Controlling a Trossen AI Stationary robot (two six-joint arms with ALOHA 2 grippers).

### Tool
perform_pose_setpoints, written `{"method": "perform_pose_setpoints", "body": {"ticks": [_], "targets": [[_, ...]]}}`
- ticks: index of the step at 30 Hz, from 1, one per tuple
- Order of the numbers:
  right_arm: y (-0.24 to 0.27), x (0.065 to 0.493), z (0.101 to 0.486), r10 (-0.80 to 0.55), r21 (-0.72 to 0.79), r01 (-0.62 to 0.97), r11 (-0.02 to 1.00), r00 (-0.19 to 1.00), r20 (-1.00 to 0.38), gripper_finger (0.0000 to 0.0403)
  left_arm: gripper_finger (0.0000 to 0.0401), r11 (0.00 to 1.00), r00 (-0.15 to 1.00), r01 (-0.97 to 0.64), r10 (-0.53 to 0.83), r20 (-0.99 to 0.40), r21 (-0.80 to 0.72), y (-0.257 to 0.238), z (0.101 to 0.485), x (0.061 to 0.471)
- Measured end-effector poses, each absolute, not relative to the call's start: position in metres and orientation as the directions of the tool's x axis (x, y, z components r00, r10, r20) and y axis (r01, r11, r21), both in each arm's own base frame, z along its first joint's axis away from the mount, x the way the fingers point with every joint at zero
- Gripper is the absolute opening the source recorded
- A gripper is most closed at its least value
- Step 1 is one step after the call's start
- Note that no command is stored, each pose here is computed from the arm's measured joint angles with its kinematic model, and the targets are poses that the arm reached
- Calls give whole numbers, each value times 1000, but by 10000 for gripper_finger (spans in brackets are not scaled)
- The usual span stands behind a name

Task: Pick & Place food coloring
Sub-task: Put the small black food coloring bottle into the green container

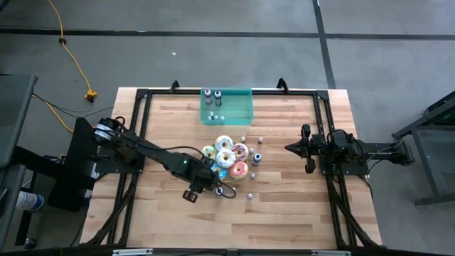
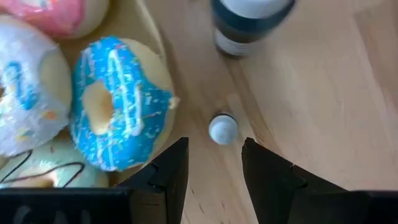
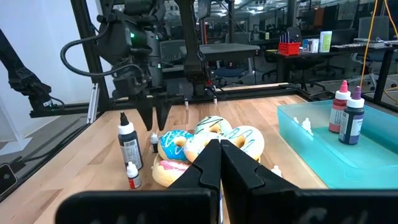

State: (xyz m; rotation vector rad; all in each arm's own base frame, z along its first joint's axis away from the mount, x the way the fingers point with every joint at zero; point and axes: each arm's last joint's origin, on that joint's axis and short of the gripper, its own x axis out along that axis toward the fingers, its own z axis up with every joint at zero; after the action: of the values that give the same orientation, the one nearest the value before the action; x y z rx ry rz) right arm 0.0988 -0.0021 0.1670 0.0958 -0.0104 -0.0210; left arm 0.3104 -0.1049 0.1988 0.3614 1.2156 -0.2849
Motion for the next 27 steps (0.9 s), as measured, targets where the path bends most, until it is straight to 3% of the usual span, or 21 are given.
{"method": "perform_pose_setpoints", "body": {"ticks": [27], "targets": [[-2, 99, 167, -22, 96, 21, 995, 1000, 9, 0, 140, 893, 356, 436, -54, -933, 114, -107, 180, 315]]}}
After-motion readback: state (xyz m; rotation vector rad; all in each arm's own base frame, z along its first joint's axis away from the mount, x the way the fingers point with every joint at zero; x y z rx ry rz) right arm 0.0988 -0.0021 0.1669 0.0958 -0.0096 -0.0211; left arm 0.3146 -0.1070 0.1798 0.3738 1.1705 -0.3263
